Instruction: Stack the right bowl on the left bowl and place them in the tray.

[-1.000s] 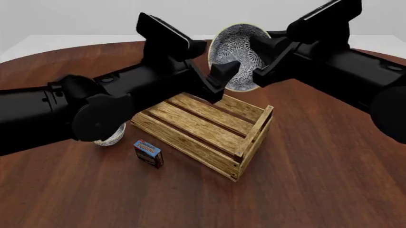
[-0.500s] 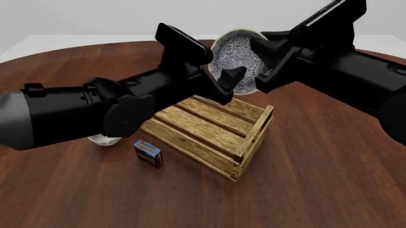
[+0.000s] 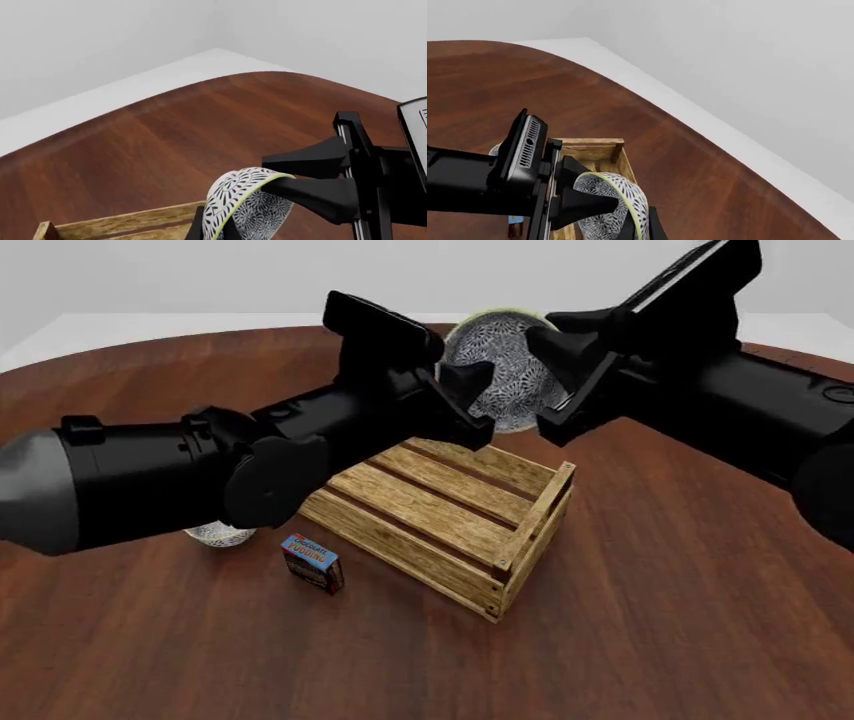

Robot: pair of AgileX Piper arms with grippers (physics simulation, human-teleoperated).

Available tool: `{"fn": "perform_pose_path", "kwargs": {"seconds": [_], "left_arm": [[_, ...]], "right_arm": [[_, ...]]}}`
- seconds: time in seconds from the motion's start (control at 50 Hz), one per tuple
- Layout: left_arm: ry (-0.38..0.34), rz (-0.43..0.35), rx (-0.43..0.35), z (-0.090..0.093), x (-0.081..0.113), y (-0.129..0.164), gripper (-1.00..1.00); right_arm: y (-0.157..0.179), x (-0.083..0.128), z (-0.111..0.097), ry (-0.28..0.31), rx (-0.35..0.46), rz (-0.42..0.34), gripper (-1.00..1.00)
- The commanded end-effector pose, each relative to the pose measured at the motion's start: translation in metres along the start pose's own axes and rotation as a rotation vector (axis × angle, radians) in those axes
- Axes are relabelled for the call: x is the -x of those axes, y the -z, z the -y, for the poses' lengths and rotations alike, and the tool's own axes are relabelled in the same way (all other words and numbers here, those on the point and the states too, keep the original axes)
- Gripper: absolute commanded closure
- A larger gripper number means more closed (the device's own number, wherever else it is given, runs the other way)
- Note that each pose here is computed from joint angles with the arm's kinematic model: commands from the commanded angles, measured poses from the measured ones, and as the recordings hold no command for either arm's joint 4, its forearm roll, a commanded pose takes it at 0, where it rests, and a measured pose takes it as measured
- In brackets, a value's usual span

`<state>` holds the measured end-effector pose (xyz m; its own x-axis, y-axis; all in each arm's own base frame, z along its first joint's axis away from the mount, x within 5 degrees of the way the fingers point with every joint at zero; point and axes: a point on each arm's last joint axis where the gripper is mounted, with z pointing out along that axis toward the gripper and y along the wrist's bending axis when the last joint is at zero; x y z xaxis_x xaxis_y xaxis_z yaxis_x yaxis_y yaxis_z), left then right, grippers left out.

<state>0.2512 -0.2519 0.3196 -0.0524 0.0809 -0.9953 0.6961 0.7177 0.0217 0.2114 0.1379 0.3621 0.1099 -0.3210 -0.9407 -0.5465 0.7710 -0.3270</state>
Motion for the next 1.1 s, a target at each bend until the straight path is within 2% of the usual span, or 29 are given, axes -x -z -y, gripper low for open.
{"fn": "perform_pose_path", "kwargs": {"seconds": [0.02, 0.04, 0.06, 0.38, 0.78, 0.88, 1.1], "left_arm": [[-0.067, -0.02, -0.027, 0.003, -0.007, 0.0, 1.0], [-0.065, -0.017, -0.027, 0.003, -0.006, 0.001, 1.0], [-0.064, -0.016, -0.028, 0.003, -0.006, 0.001, 1.0], [-0.061, -0.017, -0.001, -0.006, -0.005, -0.001, 1.0], [-0.056, -0.031, 0.108, -0.046, -0.011, -0.004, 1.0], [-0.052, -0.024, 0.148, -0.059, -0.008, 0.008, 1.0], [-0.074, -0.016, 0.183, -0.066, 0.002, 0.037, 1.0]], "right_arm": [[0.001, 0.008, -0.002, -0.139, 0.003, 0.028, 1.0], [0.001, 0.008, -0.002, -0.135, 0.002, 0.027, 1.0], [0.0, 0.006, -0.001, -0.127, -0.001, 0.022, -1.0], [0.005, 0.01, -0.001, -0.128, 0.001, 0.032, -1.0], [0.036, 0.021, -0.004, -0.127, 0.023, 0.07, -1.0], [0.049, 0.024, -0.009, -0.119, 0.05, 0.078, -1.0], [0.083, 0.037, -0.006, -0.144, 0.06, 0.14, -1.0]]}}
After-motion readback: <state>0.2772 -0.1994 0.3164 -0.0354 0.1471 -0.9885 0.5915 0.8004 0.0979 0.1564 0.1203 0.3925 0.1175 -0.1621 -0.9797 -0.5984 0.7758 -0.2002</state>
